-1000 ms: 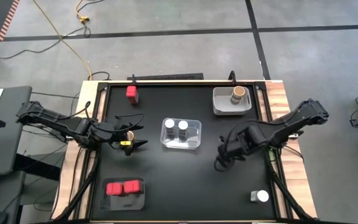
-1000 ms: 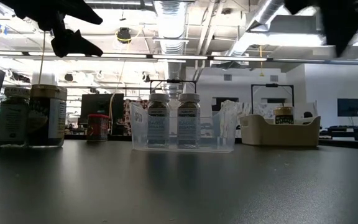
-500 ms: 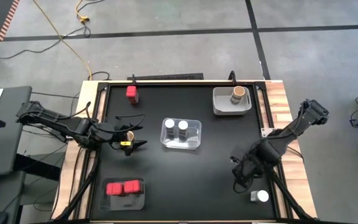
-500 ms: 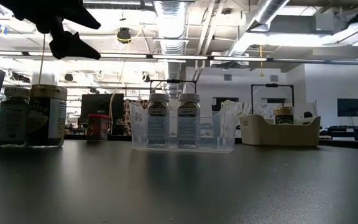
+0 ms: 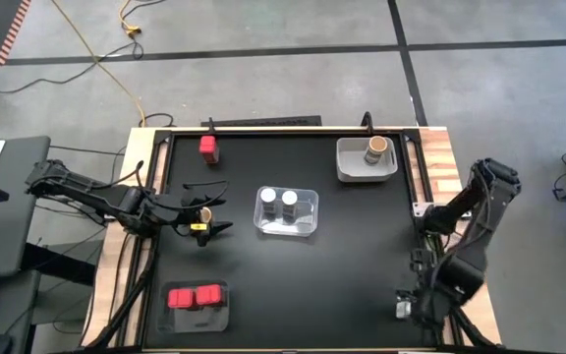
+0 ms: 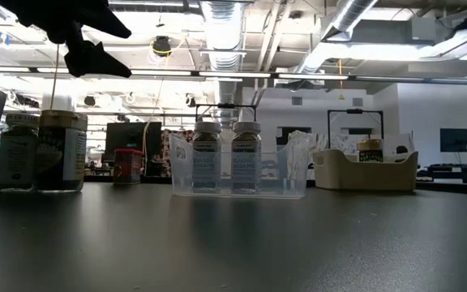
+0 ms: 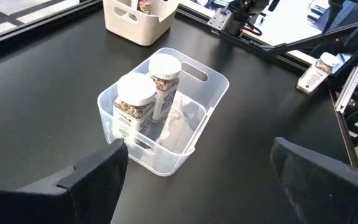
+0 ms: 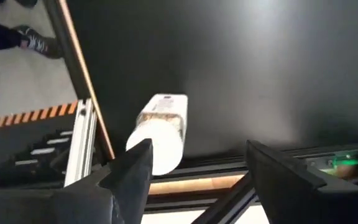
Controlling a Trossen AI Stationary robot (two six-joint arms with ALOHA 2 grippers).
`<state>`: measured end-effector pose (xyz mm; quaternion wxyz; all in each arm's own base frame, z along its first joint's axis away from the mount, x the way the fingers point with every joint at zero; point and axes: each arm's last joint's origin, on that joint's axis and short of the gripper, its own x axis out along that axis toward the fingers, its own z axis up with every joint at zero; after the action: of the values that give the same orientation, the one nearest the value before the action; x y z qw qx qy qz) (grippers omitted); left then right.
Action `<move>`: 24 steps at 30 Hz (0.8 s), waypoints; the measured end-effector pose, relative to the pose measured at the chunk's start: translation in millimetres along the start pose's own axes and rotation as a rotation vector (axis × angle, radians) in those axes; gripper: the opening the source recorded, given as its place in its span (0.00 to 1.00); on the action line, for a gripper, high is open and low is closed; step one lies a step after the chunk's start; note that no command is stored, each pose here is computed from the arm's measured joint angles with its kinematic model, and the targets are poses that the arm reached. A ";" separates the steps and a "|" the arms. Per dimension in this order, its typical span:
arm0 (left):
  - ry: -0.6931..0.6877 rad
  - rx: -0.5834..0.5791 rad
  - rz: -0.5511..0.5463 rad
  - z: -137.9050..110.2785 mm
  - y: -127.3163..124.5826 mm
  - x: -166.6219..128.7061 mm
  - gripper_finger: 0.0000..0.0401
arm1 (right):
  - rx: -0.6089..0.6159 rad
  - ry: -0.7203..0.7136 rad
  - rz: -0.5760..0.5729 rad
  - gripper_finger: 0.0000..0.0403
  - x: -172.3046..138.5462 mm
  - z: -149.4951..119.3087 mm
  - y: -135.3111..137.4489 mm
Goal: Sort spices by type
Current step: Put the white seasoning bottle into the transparent bin
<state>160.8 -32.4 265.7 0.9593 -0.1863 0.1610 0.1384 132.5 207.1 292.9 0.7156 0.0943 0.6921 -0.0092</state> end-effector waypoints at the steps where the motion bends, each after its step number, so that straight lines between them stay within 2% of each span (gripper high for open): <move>1: 0.000 0.000 0.000 0.0 0.0 0.0 0.94 | -0.019 -0.009 0.002 0.70 1.6 -3.6 3.9; 6: -0.001 -0.001 0.003 0.0 0.1 0.0 0.94 | -0.125 -0.005 -0.028 0.70 13.9 -19.2 19.4; 10: -0.002 -0.002 0.005 0.0 0.2 0.0 0.94 | -0.158 0.013 -0.074 0.70 28.0 -23.4 28.9; 15: -0.003 -0.008 0.007 0.0 0.2 0.0 0.94 | -0.141 0.026 -0.117 0.70 41.4 -21.8 35.3; 24: -0.008 -0.010 0.015 0.2 0.5 0.0 0.94 | -0.073 0.018 -0.106 0.70 41.1 -21.6 36.2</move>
<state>160.7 -31.9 265.8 0.9580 -0.1891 0.1578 0.1472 118.1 250.7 256.0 0.7110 0.0313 0.7022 -0.0209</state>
